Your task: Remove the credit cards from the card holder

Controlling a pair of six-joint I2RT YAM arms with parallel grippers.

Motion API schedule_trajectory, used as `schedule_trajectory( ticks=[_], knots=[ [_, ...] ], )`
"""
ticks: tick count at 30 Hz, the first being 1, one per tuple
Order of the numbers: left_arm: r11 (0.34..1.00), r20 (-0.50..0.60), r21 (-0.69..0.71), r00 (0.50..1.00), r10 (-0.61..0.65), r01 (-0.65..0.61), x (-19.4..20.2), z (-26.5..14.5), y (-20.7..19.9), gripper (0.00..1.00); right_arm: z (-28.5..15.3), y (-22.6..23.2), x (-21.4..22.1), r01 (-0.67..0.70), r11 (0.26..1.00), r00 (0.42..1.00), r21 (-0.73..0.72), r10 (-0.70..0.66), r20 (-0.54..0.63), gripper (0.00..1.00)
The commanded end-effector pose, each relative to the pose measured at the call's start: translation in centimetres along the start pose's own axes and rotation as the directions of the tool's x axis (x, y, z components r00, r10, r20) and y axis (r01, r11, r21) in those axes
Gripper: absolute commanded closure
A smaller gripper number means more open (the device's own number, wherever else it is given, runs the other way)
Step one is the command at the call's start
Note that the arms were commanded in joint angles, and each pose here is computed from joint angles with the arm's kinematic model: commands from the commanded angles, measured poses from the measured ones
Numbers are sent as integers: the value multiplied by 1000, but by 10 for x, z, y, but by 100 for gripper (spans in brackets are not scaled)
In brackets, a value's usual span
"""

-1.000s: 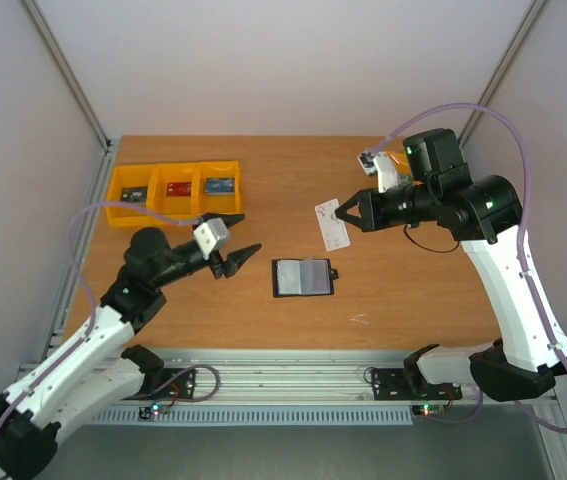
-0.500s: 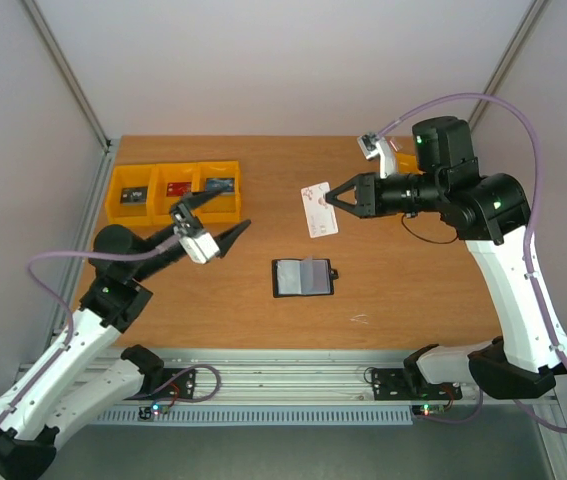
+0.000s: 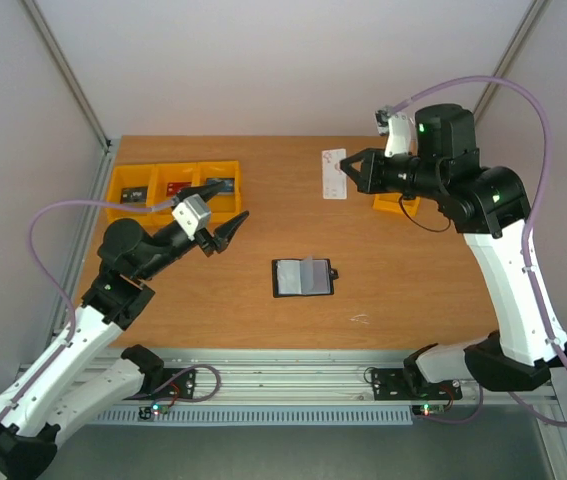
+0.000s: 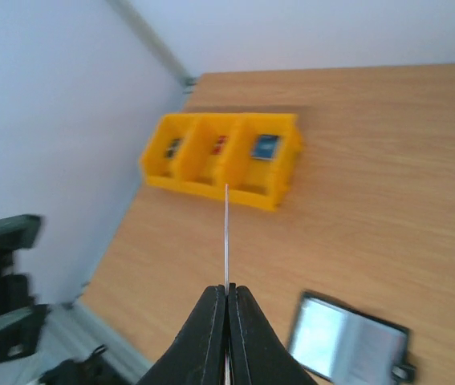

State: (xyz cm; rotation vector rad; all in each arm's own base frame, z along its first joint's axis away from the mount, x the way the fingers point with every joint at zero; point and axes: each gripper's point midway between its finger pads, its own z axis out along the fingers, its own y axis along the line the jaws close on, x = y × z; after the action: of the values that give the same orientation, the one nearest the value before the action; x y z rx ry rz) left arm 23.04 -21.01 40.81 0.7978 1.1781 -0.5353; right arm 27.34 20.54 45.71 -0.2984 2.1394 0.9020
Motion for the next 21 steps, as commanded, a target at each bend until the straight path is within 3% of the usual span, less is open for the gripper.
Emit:
schedule_trajectory(
  ticks=[1,5,9,13,16,21],
  knots=[
    [973,-99,-126,974,-204,191,40,2,16,29,-18,-60,-7,-83,950,986,300,35,162,99],
    [943,-165,-231,946,-280,239,72,-3,25,28,-38,-120,0,-283,850,931,445,132,340,99],
    [915,-204,-286,915,-347,284,96,-9,26,28,-30,-186,32,-489,725,860,485,305,410,99],
    [905,-221,-314,905,-363,286,108,-16,26,28,-12,-249,79,-707,542,707,453,544,452,99],
    [900,-238,-335,900,-366,278,114,-20,28,28,-2,-286,107,-815,414,577,405,642,505,99],
    [894,-253,-359,894,-369,268,122,-21,32,27,2,-334,151,-860,242,482,450,674,560,99]
  ],
)
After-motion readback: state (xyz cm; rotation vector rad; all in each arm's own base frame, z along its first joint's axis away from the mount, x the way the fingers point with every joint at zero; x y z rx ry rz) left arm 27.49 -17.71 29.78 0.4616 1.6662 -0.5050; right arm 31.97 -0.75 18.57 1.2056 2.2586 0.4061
